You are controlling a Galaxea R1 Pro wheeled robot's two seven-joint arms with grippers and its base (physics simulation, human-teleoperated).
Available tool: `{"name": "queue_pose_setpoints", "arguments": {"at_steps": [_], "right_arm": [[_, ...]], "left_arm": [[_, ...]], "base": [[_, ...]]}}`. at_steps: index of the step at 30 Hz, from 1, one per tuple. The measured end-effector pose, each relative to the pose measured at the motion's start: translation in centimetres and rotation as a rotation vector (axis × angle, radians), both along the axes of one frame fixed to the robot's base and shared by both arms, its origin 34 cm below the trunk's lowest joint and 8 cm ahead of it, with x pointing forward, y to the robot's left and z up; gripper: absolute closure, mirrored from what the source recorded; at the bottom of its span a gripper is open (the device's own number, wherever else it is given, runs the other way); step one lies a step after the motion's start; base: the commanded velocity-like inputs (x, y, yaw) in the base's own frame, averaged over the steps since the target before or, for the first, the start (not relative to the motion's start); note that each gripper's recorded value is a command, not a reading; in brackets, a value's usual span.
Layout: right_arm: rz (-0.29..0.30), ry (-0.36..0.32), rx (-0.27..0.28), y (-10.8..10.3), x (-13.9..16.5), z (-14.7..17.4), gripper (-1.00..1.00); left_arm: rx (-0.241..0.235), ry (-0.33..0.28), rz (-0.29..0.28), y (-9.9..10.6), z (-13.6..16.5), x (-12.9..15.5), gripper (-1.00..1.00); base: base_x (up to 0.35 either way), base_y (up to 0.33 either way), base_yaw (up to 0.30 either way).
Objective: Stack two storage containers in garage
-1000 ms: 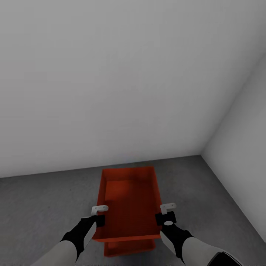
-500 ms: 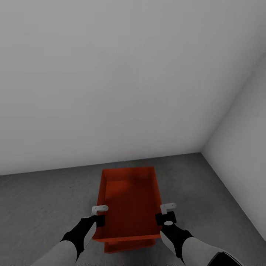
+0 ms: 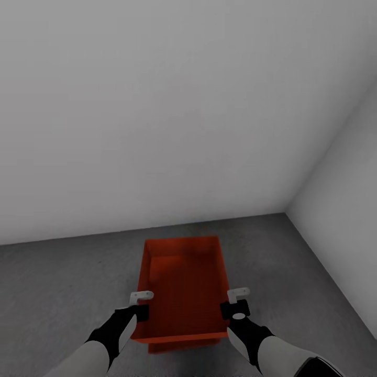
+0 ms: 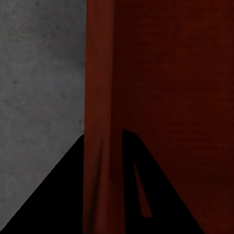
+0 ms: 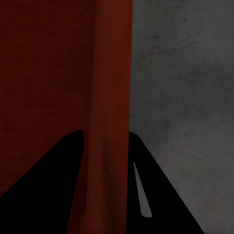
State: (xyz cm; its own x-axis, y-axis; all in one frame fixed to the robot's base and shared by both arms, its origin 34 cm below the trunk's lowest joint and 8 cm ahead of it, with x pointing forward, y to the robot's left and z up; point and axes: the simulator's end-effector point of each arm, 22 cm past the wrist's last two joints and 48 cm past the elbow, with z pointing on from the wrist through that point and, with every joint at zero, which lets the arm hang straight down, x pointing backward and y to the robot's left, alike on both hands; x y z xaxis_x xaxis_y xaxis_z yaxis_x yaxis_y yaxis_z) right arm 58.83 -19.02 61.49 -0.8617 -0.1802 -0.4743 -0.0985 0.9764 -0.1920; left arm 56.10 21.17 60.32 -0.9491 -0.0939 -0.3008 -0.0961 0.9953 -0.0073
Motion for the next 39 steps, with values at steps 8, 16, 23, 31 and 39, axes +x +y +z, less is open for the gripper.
{"name": "queue_pose_setpoints", "arguments": {"at_steps": [8,16,23,31,39], "right_arm": [[0.000,0.012,0.000,0.01,-0.42,-0.55,1.00],[0.000,0.014,0.000,0.02,-0.49,-0.64,1.00],[0.000,0.014,0.000,0.01,-0.49,-0.64,1.00],[0.000,0.013,0.000,0.00,-0.46,-0.63,1.00],[0.000,0.010,0.000,-0.01,-0.39,-0.55,1.00]], "left_arm": [[0.000,0.012,0.000,0.01,-0.51,-0.43,1.00],[0.000,0.014,0.000,0.02,-0.60,-0.50,1.00],[0.000,0.014,0.000,0.01,-0.60,-0.50,1.00],[0.000,0.013,0.000,0.00,-0.60,-0.48,1.00],[0.000,0.010,0.000,-0.01,-0.53,-0.41,1.00]], "base": [[0.000,0.000,0.000],[0.000,0.000,0.000],[0.000,0.000,0.000],[0.000,0.000,0.000],[0.000,0.000,0.000]]}}
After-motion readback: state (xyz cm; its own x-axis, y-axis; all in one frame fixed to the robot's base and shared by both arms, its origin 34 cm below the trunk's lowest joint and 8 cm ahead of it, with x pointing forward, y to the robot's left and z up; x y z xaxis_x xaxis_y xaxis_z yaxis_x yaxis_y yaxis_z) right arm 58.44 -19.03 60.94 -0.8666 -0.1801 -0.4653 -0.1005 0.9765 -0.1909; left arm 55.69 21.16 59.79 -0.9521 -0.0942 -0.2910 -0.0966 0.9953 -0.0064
